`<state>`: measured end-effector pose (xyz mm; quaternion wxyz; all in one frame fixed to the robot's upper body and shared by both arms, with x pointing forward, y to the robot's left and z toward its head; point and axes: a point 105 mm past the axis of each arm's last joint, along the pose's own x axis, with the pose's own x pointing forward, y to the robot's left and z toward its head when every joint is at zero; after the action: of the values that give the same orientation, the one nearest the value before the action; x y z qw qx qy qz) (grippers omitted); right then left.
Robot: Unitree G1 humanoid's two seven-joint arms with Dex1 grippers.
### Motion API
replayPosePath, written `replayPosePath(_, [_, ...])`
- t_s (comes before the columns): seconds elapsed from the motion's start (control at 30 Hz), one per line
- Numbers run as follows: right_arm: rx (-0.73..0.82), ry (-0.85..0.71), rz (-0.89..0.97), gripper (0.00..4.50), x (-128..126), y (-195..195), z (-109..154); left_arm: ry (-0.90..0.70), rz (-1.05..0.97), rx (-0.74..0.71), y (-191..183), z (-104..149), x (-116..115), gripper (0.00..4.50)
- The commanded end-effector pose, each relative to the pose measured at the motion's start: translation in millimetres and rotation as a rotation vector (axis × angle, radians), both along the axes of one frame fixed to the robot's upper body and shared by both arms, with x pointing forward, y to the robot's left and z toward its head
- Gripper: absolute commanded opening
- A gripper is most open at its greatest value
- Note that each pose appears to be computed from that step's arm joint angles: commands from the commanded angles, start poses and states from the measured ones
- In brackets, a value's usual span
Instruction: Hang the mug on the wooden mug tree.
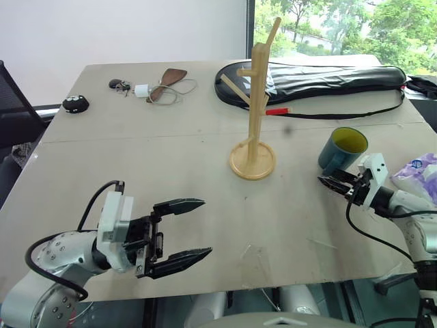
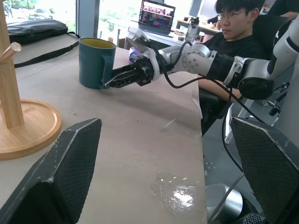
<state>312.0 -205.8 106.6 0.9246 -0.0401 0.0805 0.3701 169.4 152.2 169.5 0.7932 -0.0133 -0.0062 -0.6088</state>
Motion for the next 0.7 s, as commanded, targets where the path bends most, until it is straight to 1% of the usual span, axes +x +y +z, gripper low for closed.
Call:
replayPosePath(0.03, [-0.006, -0.029, 0.009, 0.07, 4, 2, 7, -0.047, -0.001, 0.007, 1, 6, -3, 4.5])
replayPosePath(0.2, [-0.015, -0.034, 0.006, 0.07, 6, 1, 9, -0.048, 0.008, 0.005, 2, 5, -2, 4.5])
replayPosePath(0.37, [-0.012, -0.074, 0.007, 0.07, 3, 3, 25, -0.051, 0.023, -0.004, 1, 4, -1, 4.5])
replayPosePath(0.47, [-0.008, -0.109, 0.005, 0.07, 1, 5, 40, -0.056, 0.029, -0.013, -1, 6, 1, 4.5])
replayPosePath(0.63, [0.001, -0.217, -0.003, 0.07, -6, 14, 88, -0.072, 0.042, -0.022, -5, 11, 6, 4.5])
replayPosePath(0.7, [0.0, -0.243, 0.001, 0.07, -9, 19, 102, -0.076, 0.043, -0.025, -7, 13, 7, 4.5])
